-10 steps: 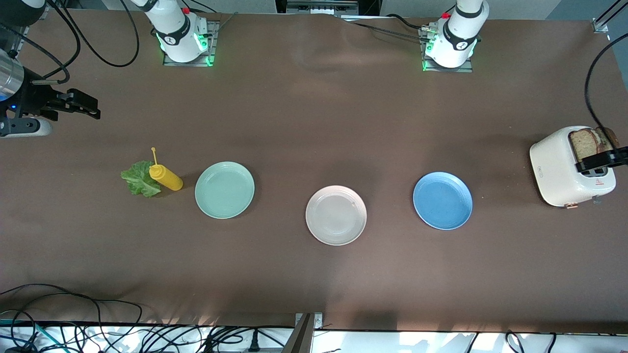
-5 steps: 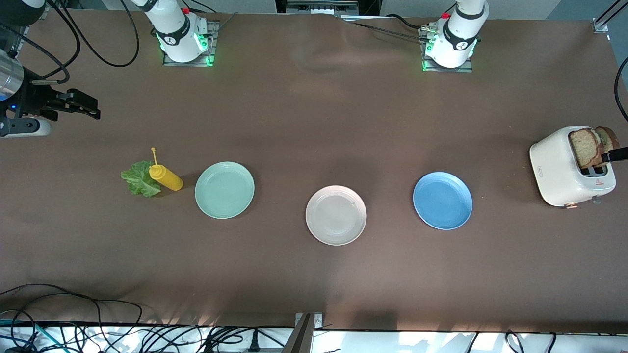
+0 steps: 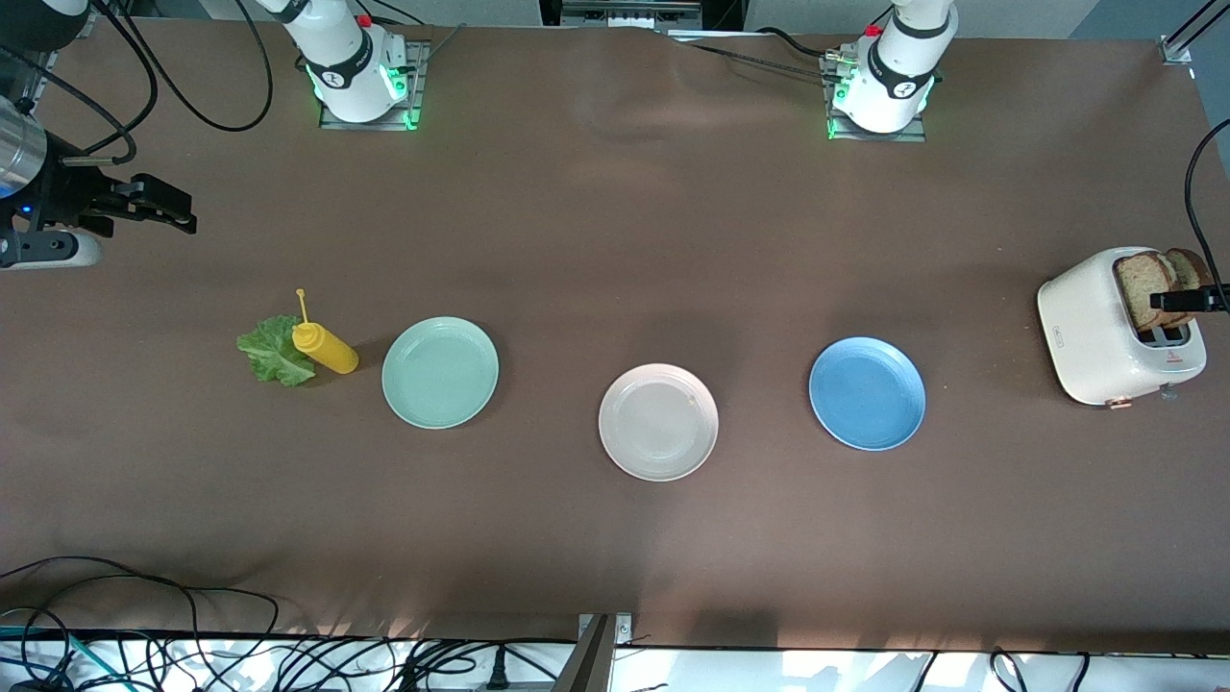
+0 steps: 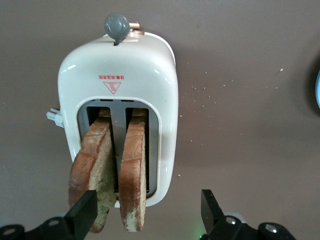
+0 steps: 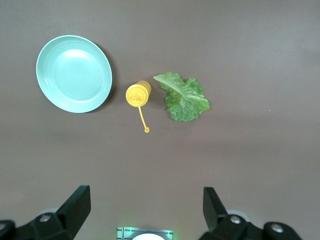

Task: Make sandwich on beige plate with both arms
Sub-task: 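Reach the left gripper to the toaster and grasp a bread slice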

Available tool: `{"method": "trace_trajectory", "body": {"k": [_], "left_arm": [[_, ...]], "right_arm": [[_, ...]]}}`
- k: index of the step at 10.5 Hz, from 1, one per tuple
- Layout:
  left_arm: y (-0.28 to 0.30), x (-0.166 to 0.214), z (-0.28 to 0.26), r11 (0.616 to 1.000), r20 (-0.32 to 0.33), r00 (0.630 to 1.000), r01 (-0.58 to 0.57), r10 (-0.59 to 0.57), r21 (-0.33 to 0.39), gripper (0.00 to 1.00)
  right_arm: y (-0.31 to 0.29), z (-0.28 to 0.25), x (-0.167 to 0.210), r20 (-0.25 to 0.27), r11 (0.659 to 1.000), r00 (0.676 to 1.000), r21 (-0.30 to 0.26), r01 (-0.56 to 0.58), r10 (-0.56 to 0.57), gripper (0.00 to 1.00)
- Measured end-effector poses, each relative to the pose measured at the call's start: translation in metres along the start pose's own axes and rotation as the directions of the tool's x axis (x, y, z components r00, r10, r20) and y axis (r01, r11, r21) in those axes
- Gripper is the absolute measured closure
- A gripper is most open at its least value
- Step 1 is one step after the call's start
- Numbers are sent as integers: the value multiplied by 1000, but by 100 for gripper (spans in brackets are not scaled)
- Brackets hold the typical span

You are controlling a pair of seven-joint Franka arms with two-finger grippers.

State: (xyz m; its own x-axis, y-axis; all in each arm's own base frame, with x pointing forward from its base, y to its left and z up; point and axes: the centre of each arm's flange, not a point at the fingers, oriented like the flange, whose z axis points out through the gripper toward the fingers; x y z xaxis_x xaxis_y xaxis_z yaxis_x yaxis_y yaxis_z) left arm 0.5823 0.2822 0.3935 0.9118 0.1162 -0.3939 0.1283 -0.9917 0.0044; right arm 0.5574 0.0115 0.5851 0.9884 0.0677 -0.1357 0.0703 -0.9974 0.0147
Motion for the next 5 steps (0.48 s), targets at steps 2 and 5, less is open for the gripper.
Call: {"method": "trace_trajectory", "body": {"k": [2, 5], "left_arm": [[0, 0, 7, 1000, 20, 1000, 0, 0, -4, 8], [0, 2, 17, 1000, 47, 999, -1, 2, -12, 12]], "right_arm": [[0, 0, 0, 0, 1000, 1000, 0, 0, 0, 0], [0, 0, 0, 0, 1000, 1000, 0, 0, 0, 0]]}}
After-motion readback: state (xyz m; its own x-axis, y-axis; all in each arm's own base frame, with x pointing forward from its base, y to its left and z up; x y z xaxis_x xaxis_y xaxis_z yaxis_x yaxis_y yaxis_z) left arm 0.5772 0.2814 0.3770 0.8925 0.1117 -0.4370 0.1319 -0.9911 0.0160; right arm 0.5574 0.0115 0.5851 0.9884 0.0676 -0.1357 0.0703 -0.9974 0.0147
